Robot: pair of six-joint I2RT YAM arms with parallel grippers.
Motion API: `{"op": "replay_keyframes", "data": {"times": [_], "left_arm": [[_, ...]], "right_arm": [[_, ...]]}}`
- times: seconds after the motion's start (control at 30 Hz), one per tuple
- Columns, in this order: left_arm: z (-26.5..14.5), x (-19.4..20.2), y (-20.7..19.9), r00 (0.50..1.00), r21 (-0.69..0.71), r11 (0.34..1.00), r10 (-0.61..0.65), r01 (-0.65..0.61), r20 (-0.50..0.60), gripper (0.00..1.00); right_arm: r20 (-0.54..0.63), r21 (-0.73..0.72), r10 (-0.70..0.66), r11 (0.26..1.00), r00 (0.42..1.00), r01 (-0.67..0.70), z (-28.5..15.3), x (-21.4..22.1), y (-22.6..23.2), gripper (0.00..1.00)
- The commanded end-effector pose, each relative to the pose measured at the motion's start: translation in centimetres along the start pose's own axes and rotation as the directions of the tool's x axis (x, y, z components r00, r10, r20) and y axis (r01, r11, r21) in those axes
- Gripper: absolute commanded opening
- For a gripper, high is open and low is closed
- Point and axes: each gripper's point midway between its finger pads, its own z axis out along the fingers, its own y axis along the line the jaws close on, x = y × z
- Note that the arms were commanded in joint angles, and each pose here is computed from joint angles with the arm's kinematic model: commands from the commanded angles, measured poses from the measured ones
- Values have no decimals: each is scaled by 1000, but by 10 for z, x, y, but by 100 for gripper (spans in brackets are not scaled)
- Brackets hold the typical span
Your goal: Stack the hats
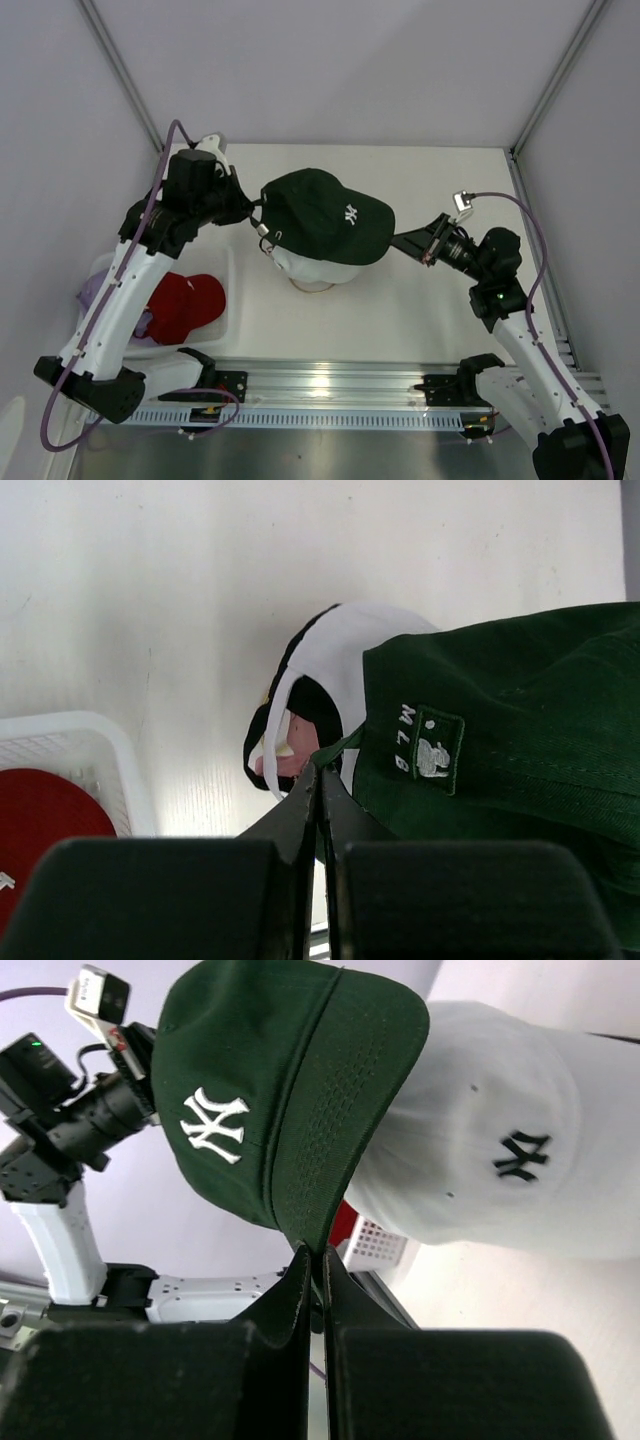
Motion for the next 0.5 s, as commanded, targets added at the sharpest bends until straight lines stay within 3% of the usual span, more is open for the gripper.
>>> {"op": "replay_keyframes", "data": {"times": [0.0,0.37,0.47], "left_arm": [[-1,-3,7,999,-67,997,36,-35,17,1],[20,-4,-1,995,-104,990,99,-97,10,1],[26,1,10,995,-171,980,97,-99,-21,1]], "right_arm": [[19,66,-10,998,1000,9,-10,5,-22,0],[-7,185,-12,983,1000,13,-7,5,-86,0],[-25,229,3,973,1000,3,0,2,-102,0]]}}
